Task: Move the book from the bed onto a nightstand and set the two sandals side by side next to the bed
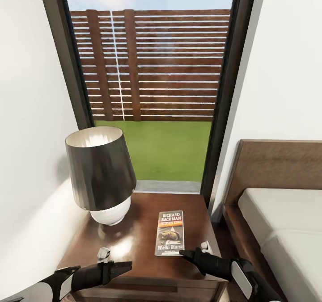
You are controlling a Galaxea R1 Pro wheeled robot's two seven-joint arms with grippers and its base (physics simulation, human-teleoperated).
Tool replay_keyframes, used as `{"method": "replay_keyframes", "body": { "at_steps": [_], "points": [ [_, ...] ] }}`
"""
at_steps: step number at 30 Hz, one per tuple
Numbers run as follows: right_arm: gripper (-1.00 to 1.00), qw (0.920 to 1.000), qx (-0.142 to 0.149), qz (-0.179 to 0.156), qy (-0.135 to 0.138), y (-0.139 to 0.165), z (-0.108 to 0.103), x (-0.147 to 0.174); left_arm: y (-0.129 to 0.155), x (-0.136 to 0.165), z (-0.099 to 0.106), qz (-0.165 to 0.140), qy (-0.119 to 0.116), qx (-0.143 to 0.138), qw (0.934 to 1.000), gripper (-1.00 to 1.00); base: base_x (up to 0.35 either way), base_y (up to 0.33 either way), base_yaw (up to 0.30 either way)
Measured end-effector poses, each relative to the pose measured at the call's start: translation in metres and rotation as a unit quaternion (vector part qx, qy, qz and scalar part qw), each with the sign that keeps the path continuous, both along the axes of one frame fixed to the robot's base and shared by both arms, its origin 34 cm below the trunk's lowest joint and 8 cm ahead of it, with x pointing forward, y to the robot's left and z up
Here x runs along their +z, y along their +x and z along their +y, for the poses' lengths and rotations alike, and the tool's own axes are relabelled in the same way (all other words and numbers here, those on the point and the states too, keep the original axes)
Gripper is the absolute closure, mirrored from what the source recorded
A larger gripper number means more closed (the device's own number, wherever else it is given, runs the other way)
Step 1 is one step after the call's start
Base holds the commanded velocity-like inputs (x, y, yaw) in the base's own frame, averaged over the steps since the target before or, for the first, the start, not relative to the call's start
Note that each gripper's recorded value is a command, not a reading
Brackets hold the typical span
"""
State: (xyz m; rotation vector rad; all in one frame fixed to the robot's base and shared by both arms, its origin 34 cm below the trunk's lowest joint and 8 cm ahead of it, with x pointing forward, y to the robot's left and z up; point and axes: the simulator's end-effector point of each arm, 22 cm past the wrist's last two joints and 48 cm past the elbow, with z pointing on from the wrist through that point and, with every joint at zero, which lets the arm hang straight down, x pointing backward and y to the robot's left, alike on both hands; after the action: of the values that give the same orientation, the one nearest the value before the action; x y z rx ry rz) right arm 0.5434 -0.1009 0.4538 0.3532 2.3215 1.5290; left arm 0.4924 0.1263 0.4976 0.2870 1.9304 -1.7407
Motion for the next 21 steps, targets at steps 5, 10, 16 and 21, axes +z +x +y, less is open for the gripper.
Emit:
{"method": "replay_keyframes", "body": {
  "at_steps": [5,10,16,21],
  "points": [
    [1.00,1.0000,0.000,0.000,0.000,-0.0001,0.0000,0.0002,-0.0002,0.0002,-0.0003,0.000,0.000,0.000,1.0000,-1.00,0.153,0.000,0.000],
    [1.00,1.0000,0.000,0.000,0.000,-0.0001,0.0001,0.0001,-0.0004,0.0001,-0.0004,0.000,0.000,-0.001,1.0000,-1.00,0.216,0.000,0.000],
    [1.00,1.0000,0.000,0.000,-0.001,0.0000,0.0001,-0.0002,-0.0003,-0.0002,-0.0001,0.000,0.000,-0.001,1.0000,-1.00,0.033,0.000,0.000],
    [1.00,1.0000,0.000,0.000,-0.001,0.0000,-0.0001,-0.0002,-0.0003,-0.0002,-0.0002,0.000,0.000,-0.001,1.0000,-1.00,0.003,0.000,0.000]
  ]
}}
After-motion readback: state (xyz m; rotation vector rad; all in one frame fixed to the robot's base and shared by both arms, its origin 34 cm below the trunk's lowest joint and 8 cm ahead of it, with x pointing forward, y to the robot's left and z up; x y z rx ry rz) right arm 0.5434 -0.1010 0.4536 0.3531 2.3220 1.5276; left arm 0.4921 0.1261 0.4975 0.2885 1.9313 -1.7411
